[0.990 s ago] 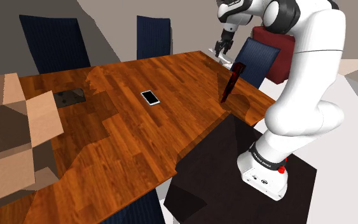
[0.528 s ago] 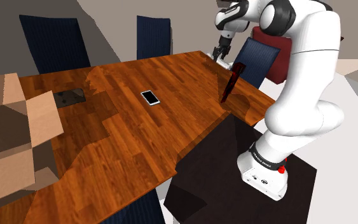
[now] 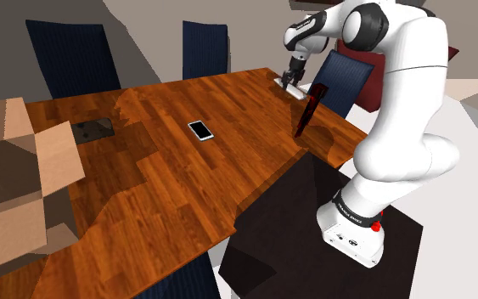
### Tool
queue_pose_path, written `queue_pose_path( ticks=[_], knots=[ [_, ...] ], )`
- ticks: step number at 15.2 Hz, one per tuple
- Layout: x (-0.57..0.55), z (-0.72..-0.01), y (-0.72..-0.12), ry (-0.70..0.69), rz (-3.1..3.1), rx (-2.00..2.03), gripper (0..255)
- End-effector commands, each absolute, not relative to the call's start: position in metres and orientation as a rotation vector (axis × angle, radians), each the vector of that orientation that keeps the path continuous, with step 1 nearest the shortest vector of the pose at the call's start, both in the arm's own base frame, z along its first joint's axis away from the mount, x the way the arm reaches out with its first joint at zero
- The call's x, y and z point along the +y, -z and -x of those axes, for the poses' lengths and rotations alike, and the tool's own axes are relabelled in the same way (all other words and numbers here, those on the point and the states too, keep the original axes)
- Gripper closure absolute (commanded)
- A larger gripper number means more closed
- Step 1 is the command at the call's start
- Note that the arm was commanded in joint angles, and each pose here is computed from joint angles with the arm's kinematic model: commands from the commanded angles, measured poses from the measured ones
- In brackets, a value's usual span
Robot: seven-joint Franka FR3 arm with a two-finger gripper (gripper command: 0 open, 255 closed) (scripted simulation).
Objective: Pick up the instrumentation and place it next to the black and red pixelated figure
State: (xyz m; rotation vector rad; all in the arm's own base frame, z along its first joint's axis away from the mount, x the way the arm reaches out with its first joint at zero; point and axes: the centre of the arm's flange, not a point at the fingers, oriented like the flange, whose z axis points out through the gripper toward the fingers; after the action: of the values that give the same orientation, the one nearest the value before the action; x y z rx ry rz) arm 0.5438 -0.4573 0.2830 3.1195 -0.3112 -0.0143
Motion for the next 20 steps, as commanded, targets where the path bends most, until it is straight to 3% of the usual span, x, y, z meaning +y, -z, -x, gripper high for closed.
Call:
queue_pose_path(
  ticks=[1, 20],
  knots=[
    [-0.457, -0.544, -0.273, 0.013, -3.119, -0.311, 255],
    [-0.457, -0.544, -0.173, 0.013, -3.119, -0.311, 255]
  ],
)
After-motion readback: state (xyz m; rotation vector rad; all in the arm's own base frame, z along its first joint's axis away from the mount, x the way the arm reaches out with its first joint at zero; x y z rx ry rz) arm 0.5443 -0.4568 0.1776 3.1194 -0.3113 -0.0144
